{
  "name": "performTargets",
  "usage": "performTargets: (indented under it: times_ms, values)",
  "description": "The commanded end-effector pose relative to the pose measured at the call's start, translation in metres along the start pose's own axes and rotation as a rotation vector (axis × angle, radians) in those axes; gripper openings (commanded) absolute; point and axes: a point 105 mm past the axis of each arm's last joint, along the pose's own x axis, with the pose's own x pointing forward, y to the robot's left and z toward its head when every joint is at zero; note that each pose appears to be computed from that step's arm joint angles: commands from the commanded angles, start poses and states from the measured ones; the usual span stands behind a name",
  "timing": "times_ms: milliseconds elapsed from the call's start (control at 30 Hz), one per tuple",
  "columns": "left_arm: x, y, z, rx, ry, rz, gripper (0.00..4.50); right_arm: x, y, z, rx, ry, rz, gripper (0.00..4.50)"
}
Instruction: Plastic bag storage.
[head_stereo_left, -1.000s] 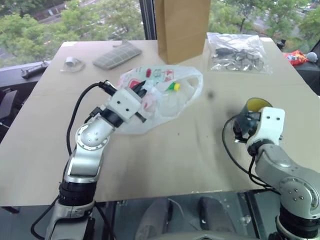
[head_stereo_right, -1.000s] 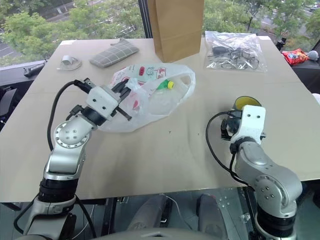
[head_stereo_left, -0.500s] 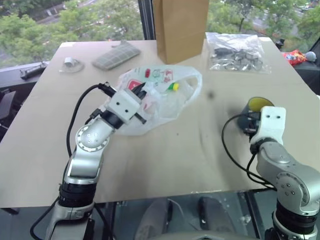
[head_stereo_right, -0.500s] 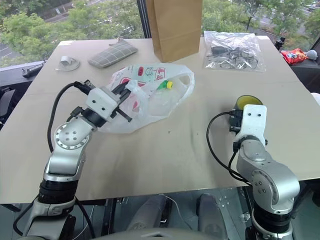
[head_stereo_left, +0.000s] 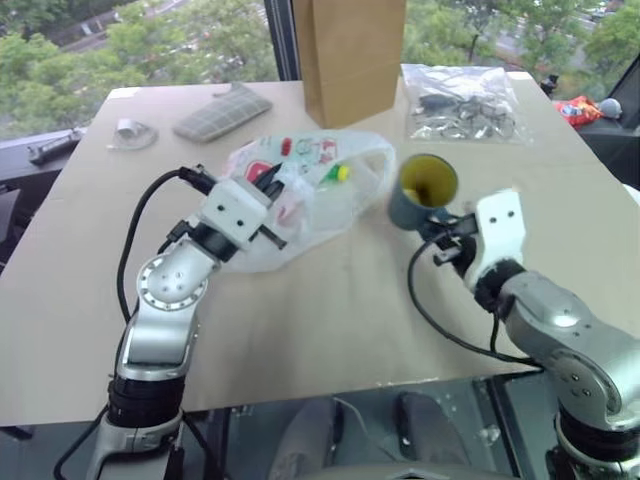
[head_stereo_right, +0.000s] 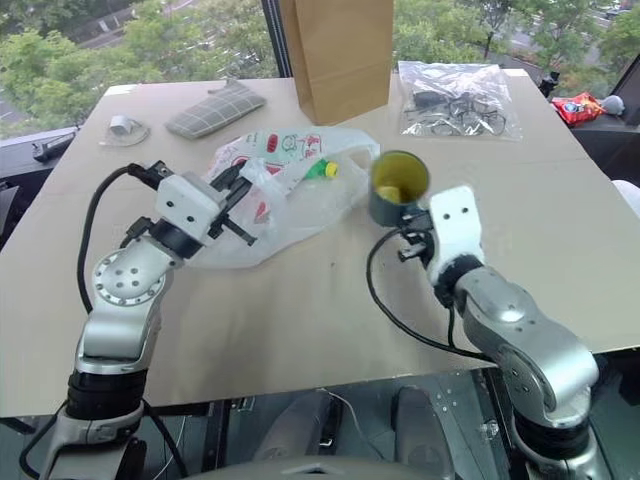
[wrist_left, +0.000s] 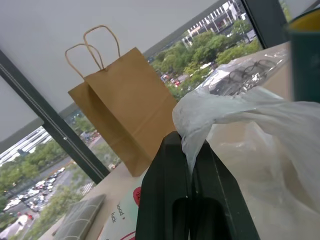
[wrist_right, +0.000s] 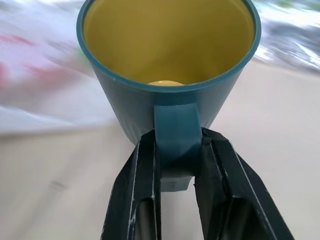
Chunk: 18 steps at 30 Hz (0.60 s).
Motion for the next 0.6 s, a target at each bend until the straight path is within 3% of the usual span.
performTargets:
  times_ms: [33,300,600]
  values:
    - [-0.005,0.013,0.024,0.05,-0.077,0.02,0.0,0.025,0.031,0.017,0.042,-0.092,0.197,0.42]
    - [-0.011,0.013,0.05,0.094,-0.15,0.011,0.0,0.073,0.079,0.013,0.194,-0.072,0.513,0.42]
    - [-0.019,-0.012,0.05,0.027,-0.129,-0.085,0.0,0.11,0.115,0.019,0.287,-0.018,0.713,0.42]
